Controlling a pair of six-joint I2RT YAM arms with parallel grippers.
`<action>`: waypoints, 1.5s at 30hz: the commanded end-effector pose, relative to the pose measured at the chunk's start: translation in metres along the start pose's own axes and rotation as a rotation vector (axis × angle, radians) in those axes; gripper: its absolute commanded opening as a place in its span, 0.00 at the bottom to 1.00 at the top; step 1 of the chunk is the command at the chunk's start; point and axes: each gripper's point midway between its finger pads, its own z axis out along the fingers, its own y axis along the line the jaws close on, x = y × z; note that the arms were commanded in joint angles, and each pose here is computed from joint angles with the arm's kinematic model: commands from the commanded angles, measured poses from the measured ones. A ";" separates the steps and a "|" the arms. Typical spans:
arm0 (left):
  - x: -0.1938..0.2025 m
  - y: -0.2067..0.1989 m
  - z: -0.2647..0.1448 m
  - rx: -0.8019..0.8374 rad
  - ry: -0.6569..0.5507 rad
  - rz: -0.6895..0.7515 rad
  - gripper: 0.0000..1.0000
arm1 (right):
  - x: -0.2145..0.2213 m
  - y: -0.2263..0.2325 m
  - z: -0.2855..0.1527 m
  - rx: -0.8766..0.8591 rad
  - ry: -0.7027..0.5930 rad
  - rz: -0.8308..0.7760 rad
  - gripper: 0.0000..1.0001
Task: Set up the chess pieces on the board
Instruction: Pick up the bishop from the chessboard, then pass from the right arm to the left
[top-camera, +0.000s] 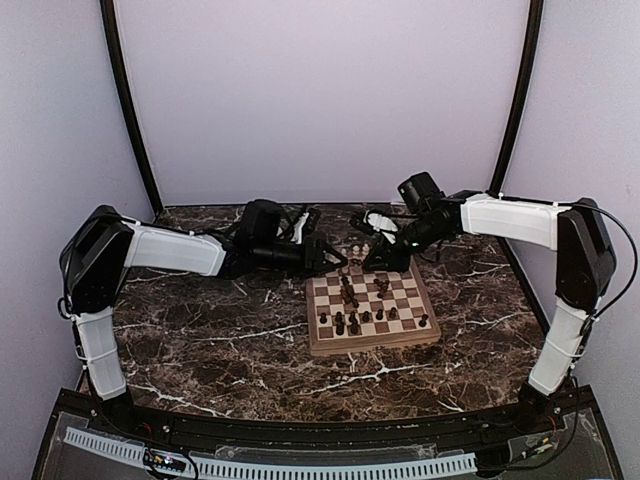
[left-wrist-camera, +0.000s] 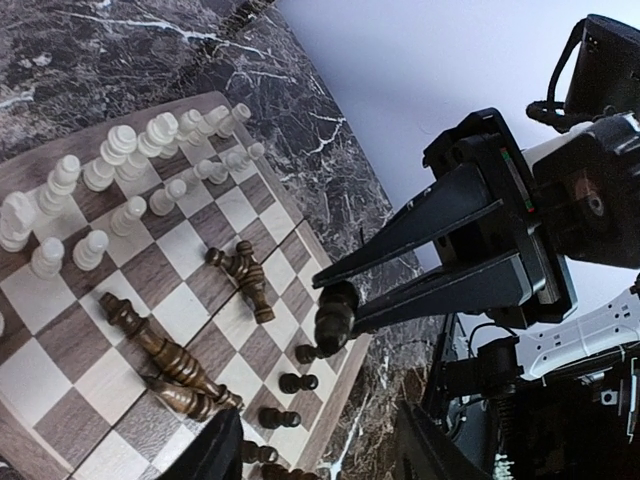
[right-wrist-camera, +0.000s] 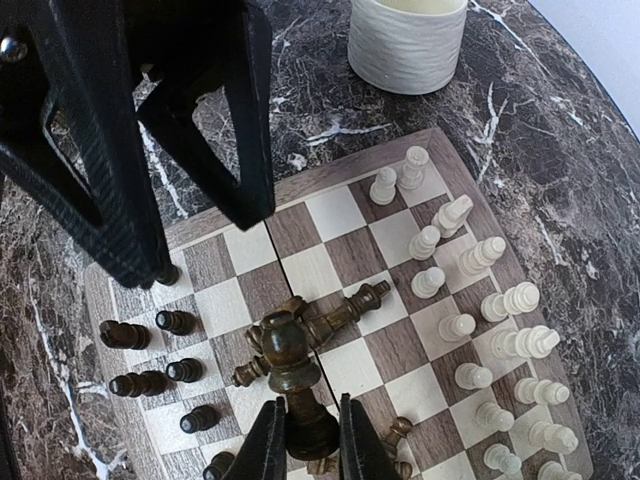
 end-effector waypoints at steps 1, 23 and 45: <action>-0.006 -0.026 0.008 0.091 0.007 0.017 0.51 | -0.019 0.005 -0.012 -0.007 -0.060 -0.017 0.10; -0.012 -0.033 0.026 0.160 0.017 -0.005 0.27 | -0.019 0.021 -0.012 -0.072 -0.061 -0.040 0.10; -0.019 -0.040 0.020 0.081 0.051 0.145 0.07 | -0.008 0.004 -0.073 -0.114 -0.135 0.093 0.44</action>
